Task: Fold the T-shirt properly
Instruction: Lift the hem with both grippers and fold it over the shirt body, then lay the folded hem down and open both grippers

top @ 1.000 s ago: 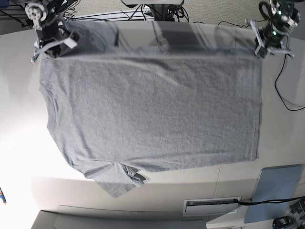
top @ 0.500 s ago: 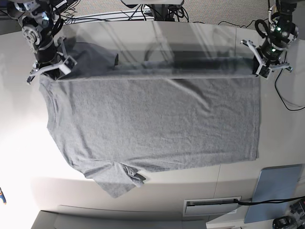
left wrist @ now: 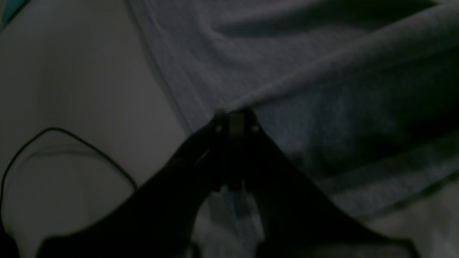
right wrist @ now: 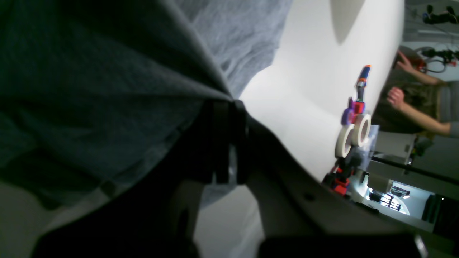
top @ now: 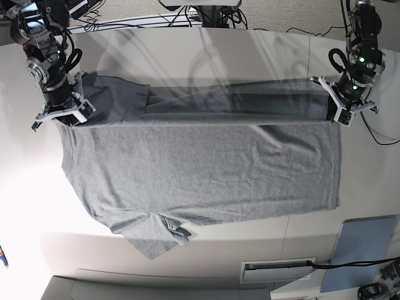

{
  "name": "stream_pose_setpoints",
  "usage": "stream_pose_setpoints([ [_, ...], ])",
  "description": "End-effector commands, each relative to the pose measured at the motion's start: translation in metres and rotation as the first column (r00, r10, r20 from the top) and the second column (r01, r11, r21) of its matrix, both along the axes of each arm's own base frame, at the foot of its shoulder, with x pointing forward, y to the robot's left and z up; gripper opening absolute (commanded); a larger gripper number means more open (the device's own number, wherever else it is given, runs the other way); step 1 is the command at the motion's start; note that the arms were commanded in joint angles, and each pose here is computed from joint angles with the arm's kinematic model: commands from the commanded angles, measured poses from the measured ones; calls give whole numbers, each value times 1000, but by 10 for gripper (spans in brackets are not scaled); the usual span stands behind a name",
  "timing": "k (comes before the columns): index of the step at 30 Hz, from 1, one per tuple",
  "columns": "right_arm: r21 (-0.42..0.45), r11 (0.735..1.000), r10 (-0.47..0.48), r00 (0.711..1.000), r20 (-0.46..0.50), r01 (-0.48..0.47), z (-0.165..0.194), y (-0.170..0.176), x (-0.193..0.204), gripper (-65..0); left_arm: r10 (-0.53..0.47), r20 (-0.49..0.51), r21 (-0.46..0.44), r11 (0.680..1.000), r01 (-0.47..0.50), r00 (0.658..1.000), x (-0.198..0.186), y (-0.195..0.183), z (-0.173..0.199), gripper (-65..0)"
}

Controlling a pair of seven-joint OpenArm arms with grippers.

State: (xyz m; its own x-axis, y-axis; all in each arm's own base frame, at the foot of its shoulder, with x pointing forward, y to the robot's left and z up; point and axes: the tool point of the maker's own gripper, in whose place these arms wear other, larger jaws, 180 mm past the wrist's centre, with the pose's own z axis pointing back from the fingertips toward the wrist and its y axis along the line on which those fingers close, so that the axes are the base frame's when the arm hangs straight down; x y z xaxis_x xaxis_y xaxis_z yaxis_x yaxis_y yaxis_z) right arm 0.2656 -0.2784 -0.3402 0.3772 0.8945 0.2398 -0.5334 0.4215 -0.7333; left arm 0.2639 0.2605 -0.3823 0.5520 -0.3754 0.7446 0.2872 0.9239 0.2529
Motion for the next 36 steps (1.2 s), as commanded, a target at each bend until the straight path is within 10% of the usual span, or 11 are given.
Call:
stream_pose_setpoints([
  [1, -28, 1000, 6, 999, 47, -4, 12, -5, 11, -650, 1, 40, 17, 1000, -2, 999, 8, 7, 12, -650],
  [19, -32, 999, 24, 999, 26, -23, 4, 4, 16, -650, -17, 64, 12, 1000, 16, 998, 20, 4, 19, -650],
  [24, -31, 999, 24, 999, 27, -24, 4, 4, 17, -429, -61, 48, 2, 998, 61, 997, 18, -3, 17, -650],
  [29, -32, 999, 9, 999, 40, -8, 6, 2, 18, -414, -21, 62, 12, 1000, 20, 998, 20, 4, 19, -354],
  [36, -15, 994, -105, 983, 147, 109, 22, -12, 24, -416, 84, 15, 30, 996, -84, 996, 15, 20, 13, -333],
])
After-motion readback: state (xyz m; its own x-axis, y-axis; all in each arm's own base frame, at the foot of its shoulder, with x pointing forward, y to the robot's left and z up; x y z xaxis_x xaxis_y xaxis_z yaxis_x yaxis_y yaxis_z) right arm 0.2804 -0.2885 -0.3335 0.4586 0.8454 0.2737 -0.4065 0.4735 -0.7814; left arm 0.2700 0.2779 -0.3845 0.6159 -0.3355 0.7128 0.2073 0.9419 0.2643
